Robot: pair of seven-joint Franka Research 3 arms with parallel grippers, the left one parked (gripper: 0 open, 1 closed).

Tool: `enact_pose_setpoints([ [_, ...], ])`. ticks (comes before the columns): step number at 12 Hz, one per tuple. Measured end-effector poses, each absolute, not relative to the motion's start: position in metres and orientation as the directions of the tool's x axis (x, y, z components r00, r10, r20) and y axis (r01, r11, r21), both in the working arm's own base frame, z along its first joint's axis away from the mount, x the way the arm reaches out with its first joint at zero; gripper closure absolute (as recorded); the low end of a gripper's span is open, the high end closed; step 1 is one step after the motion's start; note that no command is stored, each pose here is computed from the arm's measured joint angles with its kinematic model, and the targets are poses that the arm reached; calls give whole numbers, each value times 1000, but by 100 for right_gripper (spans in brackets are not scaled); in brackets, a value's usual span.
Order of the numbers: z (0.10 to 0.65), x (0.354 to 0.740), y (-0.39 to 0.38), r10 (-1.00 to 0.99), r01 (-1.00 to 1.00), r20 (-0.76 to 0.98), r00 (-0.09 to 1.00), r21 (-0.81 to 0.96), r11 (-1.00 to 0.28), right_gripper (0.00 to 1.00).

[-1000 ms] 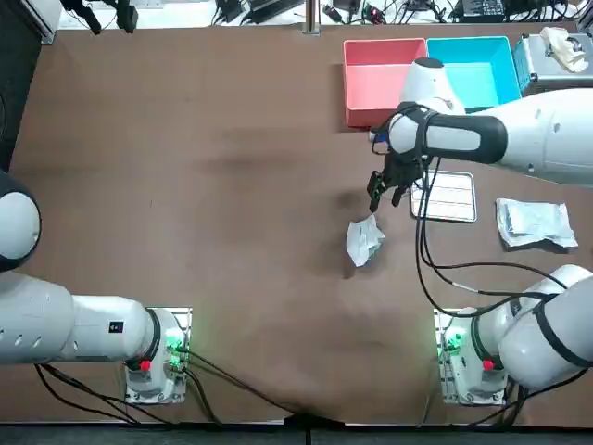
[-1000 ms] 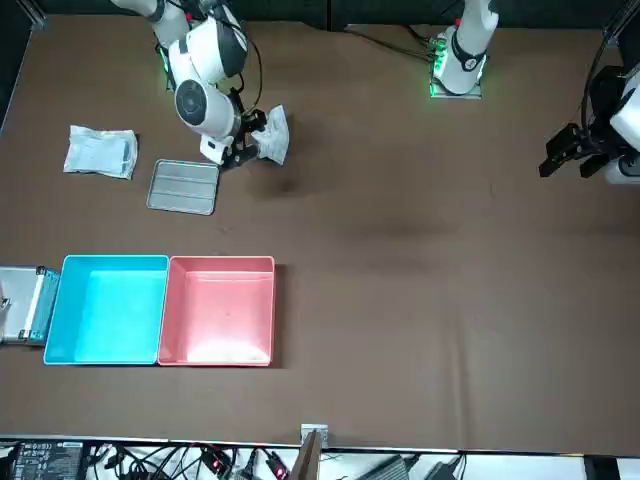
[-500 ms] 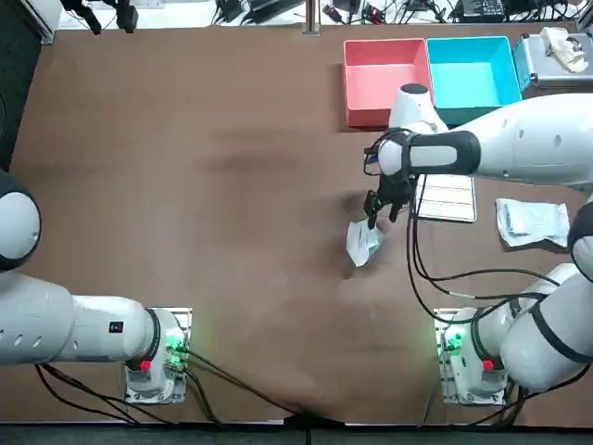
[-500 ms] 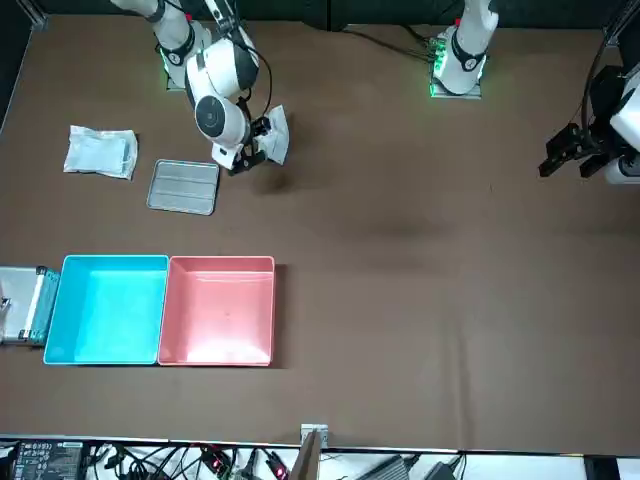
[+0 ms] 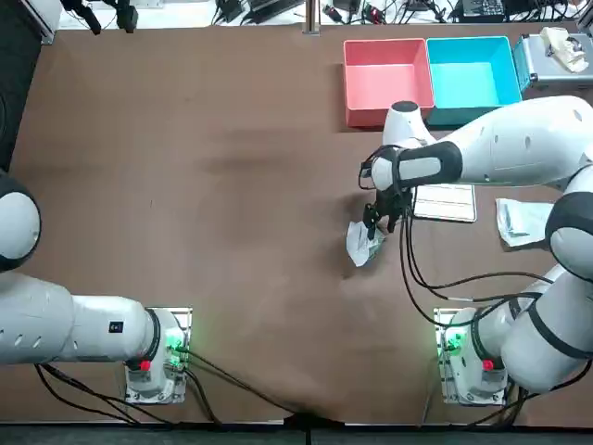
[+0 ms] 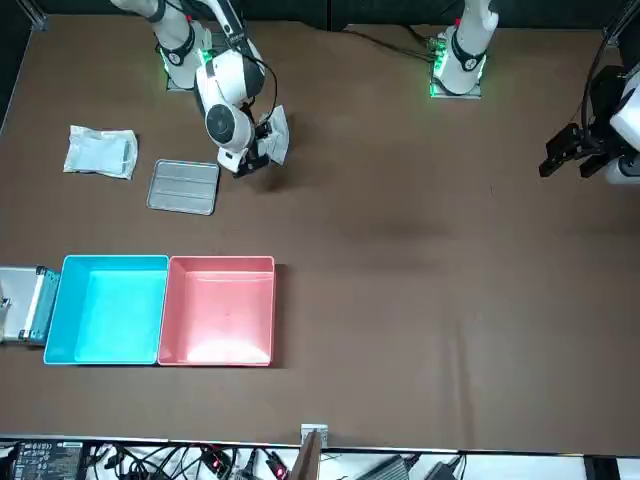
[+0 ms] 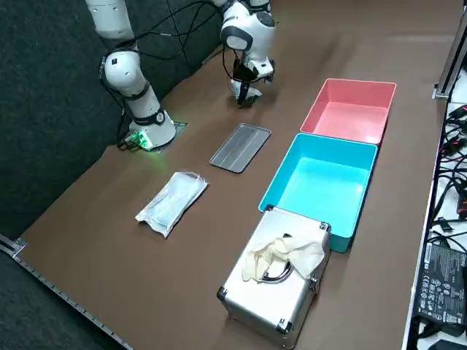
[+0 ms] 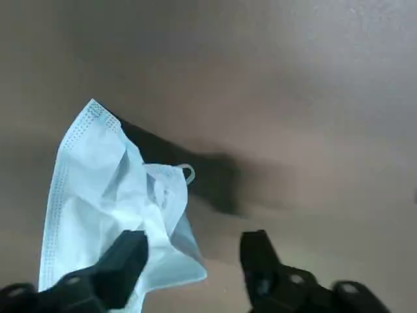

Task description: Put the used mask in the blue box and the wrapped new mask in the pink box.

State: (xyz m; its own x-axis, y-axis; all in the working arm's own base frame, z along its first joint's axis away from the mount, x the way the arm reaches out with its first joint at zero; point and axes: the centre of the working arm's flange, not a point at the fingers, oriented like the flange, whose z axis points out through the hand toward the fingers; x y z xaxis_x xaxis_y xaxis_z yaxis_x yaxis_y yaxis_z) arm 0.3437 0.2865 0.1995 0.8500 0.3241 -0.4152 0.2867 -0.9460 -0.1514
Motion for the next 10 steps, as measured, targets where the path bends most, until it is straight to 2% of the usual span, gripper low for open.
enact_pose_setpoints([
  [2, 195, 341, 288, 327, 292, -419, 847, -147, -945, 33],
  [3, 193, 339, 290, 331, 297, -421, 844, -146, -944, 33],
  [4, 192, 337, 292, 335, 302, -422, 842, -145, -942, 38],
  [8, 191, 332, 298, 347, 316, -423, 837, -144, -938, 91],
  [10, 197, 335, 300, 348, 314, -419, 839, -150, -938, 99],
])
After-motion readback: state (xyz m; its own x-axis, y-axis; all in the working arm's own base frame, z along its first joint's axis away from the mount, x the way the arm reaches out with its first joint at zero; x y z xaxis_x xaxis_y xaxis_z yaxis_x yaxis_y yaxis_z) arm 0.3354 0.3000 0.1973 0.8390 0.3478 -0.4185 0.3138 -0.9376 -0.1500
